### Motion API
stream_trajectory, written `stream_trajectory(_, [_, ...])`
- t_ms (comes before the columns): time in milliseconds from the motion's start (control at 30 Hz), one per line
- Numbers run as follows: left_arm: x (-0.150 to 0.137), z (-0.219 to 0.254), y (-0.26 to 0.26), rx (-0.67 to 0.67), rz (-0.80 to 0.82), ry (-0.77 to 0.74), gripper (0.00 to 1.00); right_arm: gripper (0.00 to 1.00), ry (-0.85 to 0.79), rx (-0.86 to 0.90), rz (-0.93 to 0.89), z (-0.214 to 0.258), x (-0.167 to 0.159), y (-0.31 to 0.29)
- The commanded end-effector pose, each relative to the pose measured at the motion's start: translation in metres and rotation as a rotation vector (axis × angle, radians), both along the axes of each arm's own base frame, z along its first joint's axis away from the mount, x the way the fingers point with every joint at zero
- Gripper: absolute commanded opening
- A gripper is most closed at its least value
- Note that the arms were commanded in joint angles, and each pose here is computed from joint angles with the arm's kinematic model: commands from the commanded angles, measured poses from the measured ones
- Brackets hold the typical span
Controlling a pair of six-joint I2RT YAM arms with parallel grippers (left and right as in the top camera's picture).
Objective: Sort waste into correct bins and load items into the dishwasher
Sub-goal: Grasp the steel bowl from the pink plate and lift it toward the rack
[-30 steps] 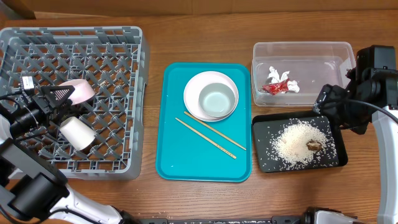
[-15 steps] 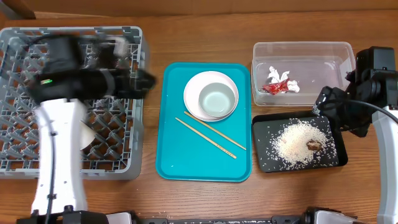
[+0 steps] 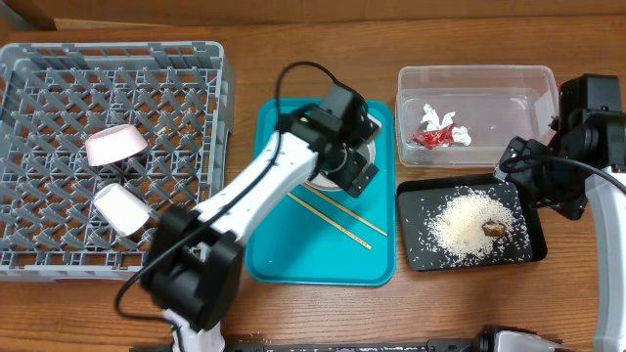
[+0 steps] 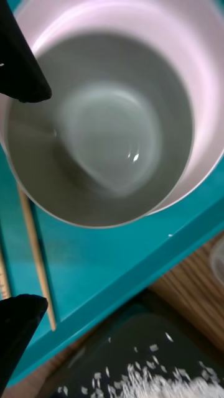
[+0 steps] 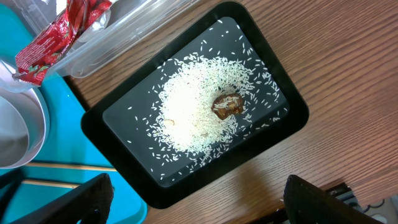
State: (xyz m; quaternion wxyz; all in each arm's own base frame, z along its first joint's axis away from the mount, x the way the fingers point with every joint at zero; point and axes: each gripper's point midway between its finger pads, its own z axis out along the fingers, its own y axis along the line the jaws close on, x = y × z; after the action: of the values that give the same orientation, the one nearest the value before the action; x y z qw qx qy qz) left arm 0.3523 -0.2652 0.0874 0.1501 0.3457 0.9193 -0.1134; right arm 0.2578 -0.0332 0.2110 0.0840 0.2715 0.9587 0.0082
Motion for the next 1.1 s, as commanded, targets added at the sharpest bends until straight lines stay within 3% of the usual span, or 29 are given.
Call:
stream_trajectory(0, [0.003, -0.038, 0.003, 0.12, 0.011, 0.005, 0.97, 0.9, -0.011, -0.011, -0.007, 0.002, 0.001, -0.001])
stream_trajectory(233, [0.008, -0.047, 0.02, 0.215, 0.038, -0.016, 0.27, 0.9, -0.011, -0.011, -0.003, 0.002, 0.001, -0.001])
stream_trajectory(333, [0.008, -0.046, 0.021, 0.218, 0.04, -0.015, 0.04, 0.9, -0.008, -0.011, -0.003, 0.002, 0.0, -0.001])
stream_trajectory(433, [0.011, -0.04, 0.022, 0.219, 0.064, -0.033, 0.04, 0.9, -0.004, -0.01, -0.003, 0.002, -0.001, -0.001])
stream_trajectory(667, [0.043, 0.052, 0.037, 0.095, 0.244, -0.154, 0.04, 0.9, 0.0, -0.01, -0.003, 0.002, -0.002, -0.001])
stream_trajectory(833, [0.064, 0.149, 0.082, -0.207, 0.348, -0.208, 0.04, 0.9, 0.003, -0.009, -0.003, 0.002, -0.002, -0.001])
stream_trajectory(1067, [0.083, 0.18, 0.178, -0.556, 0.485, -0.104, 0.04, 0.9, 0.003, -0.01, -0.003, 0.002, -0.002, -0.001])
